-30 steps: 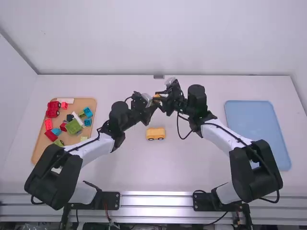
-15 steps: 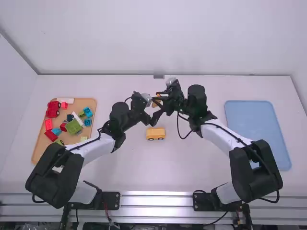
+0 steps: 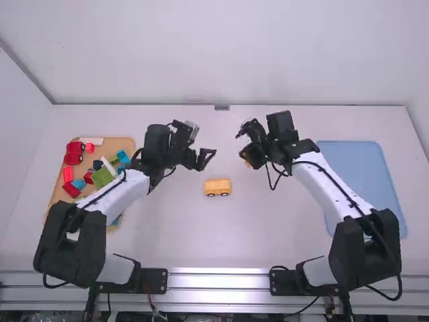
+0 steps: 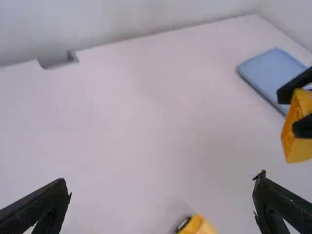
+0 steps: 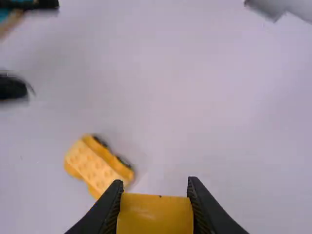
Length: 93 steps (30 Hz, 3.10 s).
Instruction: Assemble lego blocks to make yellow taxi
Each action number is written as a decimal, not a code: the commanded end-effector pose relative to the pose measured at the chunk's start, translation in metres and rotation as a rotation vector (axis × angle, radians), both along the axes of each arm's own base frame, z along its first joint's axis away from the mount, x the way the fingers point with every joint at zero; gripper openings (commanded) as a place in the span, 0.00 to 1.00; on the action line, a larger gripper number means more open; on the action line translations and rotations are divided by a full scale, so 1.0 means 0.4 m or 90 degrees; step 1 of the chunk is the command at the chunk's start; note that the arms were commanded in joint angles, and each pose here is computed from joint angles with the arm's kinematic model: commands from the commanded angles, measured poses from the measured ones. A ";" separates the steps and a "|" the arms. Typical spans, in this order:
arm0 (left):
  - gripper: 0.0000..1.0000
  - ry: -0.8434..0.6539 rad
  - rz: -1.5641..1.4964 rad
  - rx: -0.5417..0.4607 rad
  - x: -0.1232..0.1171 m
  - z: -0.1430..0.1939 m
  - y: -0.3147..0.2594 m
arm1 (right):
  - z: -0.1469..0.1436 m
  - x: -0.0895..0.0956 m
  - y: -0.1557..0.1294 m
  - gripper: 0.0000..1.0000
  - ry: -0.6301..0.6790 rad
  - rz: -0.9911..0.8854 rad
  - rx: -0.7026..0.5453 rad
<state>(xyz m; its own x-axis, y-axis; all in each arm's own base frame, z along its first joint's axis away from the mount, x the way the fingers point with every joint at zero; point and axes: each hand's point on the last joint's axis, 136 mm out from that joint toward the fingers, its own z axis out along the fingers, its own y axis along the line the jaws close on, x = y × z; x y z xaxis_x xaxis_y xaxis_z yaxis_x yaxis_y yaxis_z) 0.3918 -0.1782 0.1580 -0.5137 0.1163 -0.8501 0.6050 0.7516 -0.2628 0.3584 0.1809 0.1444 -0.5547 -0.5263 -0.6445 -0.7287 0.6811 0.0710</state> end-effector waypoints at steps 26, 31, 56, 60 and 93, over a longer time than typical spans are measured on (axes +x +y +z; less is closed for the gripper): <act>0.99 -0.060 -0.258 -0.014 -0.095 0.111 0.059 | -0.378 -0.119 0.010 0.15 0.060 0.449 -0.415; 0.99 -0.060 -0.254 -0.014 -0.093 0.110 0.065 | -0.393 -0.097 0.006 0.23 0.083 0.419 -0.413; 0.99 0.072 0.022 0.072 0.008 0.029 0.182 | -0.059 -0.059 -0.009 0.98 -0.035 0.246 -0.114; 0.99 -0.033 -0.131 0.118 -0.024 0.038 0.138 | -0.091 -0.084 -0.017 0.99 -0.073 0.245 0.002; 0.99 -0.245 -0.450 0.008 -0.105 -0.126 0.011 | -0.436 -0.148 -0.095 0.56 -0.106 0.151 0.134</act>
